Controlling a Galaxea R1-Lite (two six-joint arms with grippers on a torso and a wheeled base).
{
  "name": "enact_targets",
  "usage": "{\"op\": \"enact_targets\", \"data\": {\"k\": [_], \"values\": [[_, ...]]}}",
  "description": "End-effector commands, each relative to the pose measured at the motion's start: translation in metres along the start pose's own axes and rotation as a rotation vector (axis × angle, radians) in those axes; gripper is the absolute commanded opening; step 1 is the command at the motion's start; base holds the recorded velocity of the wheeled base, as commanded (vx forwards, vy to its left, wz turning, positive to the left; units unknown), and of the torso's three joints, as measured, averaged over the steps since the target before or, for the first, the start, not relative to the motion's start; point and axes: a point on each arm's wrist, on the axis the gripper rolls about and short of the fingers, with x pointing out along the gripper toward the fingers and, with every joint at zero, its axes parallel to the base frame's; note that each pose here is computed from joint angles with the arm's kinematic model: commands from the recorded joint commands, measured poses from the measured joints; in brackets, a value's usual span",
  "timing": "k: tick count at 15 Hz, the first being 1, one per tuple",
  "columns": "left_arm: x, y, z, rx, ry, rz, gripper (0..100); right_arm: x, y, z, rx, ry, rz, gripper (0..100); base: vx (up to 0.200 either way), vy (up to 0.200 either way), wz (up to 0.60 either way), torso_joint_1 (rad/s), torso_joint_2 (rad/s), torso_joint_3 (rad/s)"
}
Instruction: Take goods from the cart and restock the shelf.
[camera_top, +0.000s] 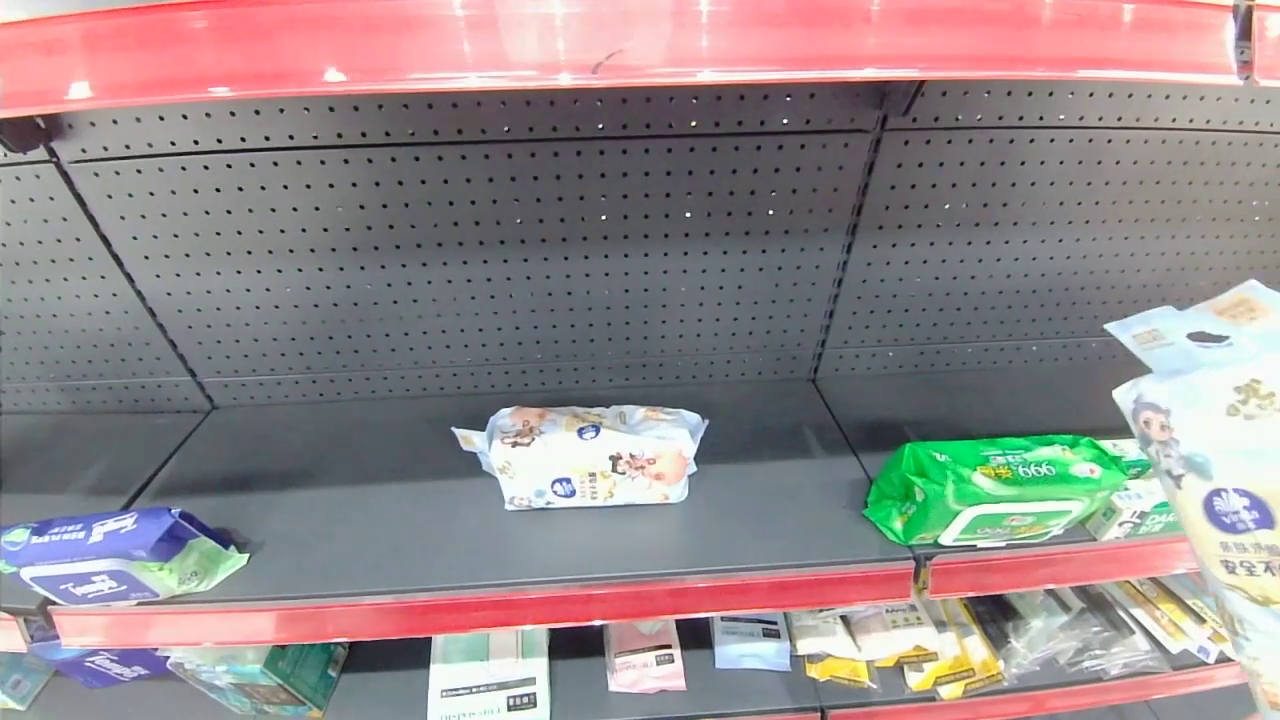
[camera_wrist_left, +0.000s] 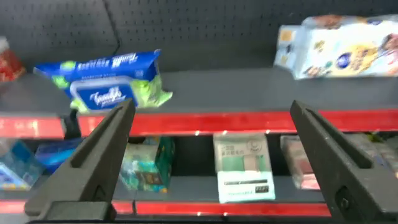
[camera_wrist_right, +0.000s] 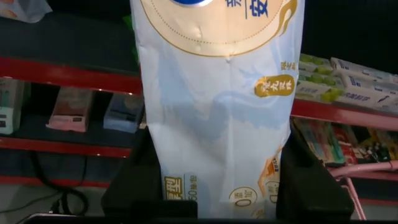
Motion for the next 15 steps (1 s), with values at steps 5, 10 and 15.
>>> {"op": "enact_targets", "data": {"k": [5,10,15], "values": [[0.107,0.015,0.107,0.020,0.307,-0.030,100,-0.029,0.013,-0.043,0.050,-0.186,-0.076,0,0.000,0.000,0.00,0.000,0.00,0.000],[0.236,0.018,0.094,0.147,0.415,-0.445,100,-0.027,0.013,-0.046,0.053,-0.170,-0.087,0,0.000,0.000,0.00,0.000,0.00,0.000],[0.318,0.007,0.058,0.281,0.353,-0.847,100,-0.025,0.013,-0.049,0.046,-0.155,-0.095,0,0.000,0.000,0.00,0.000,0.00,0.000]]}}
